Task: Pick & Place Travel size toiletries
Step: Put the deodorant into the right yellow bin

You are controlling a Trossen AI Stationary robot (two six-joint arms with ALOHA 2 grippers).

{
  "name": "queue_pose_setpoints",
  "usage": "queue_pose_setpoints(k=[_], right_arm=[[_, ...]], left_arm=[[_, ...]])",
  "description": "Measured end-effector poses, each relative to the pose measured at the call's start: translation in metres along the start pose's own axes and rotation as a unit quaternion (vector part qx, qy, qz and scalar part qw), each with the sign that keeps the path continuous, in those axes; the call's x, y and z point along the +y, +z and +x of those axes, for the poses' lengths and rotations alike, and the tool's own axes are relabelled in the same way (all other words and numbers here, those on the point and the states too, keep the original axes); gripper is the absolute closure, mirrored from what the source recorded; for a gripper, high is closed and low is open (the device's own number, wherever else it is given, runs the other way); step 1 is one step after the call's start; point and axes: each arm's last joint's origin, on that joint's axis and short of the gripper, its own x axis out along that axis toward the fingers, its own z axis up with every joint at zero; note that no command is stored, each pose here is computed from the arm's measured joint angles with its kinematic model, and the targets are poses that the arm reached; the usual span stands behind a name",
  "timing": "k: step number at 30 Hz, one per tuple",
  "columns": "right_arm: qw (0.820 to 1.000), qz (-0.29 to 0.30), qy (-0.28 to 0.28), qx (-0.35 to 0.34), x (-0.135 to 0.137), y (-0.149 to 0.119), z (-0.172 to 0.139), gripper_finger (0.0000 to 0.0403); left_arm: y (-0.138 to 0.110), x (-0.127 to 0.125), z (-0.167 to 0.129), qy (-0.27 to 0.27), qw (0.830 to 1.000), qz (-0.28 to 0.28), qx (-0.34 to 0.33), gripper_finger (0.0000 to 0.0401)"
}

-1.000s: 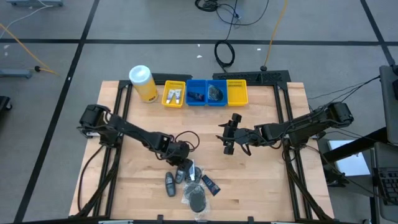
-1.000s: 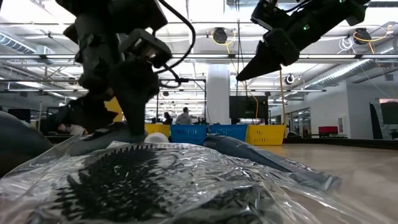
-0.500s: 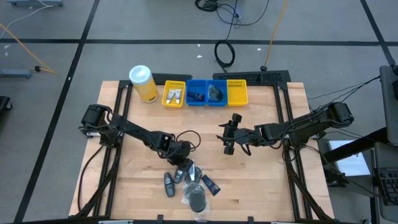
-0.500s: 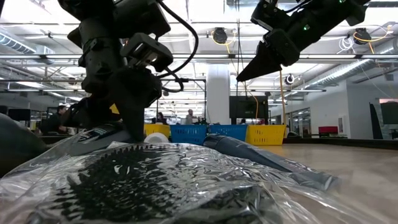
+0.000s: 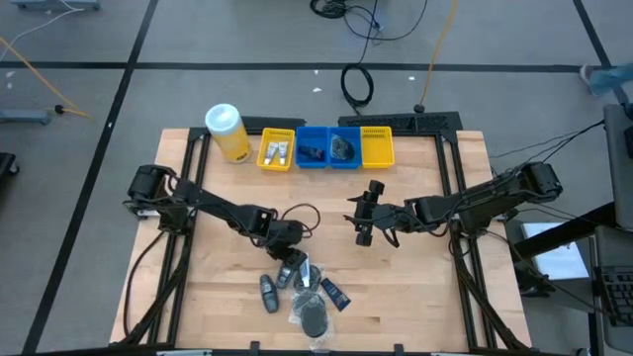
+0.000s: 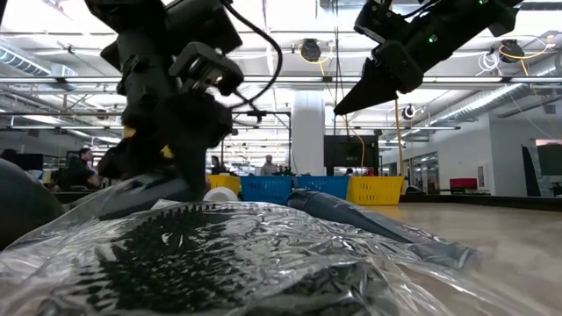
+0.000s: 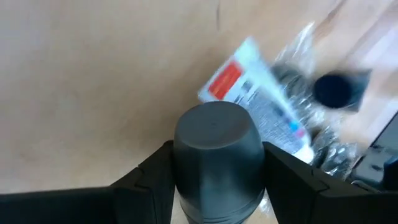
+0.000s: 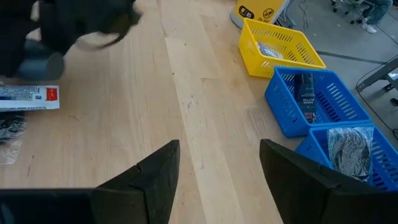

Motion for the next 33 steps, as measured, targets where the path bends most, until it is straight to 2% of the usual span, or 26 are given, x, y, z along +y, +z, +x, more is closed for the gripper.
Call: queue_pose_setpoints(k=[8, 13, 17, 20, 24, 28, 33], right_arm=[[1.000, 0.003, 0.000, 0.001, 0.000, 0.000, 0.000, 0.0188], [1.000, 0.024, 0.003, -0.006, 0.000, 0.001, 0.000, 0.0188], [0.997, 0.048, 0.061, -0.024, 0.003, 0.006, 0.000, 0.0188], [0.991, 0.061, 0.114, -0.048, 0.006, 0.011, -0.001, 0.0188], [0.985, 0.069, 0.144, -0.070, 0.007, 0.015, -0.002, 0.0188], [0.983, 0.079, 0.146, -0.074, 0.007, 0.016, -0.002, 0.0188], [0.982, 0.087, 0.145, -0.082, 0.007, 0.018, -0.003, 0.0188]], left_arm=[[0.007, -0.013, -0.042, -0.055, 0.996, 0.036, -0.058, 0.0213], [0.012, -0.018, -0.070, -0.072, 0.987, 0.067, -0.130, 0.0213], [0.014, -0.020, -0.090, -0.068, 0.972, 0.111, -0.196, 0.0213], [0.019, -0.024, -0.100, -0.067, 0.953, 0.154, -0.253, 0.0213], [0.025, -0.031, -0.106, -0.050, 0.918, 0.216, -0.329, 0.0213], [0.029, -0.037, -0.111, -0.038, 0.882, 0.258, -0.392, 0.0213], [0.033, -0.043, -0.117, -0.027, 0.848, 0.284, -0.446, 0.0213]])
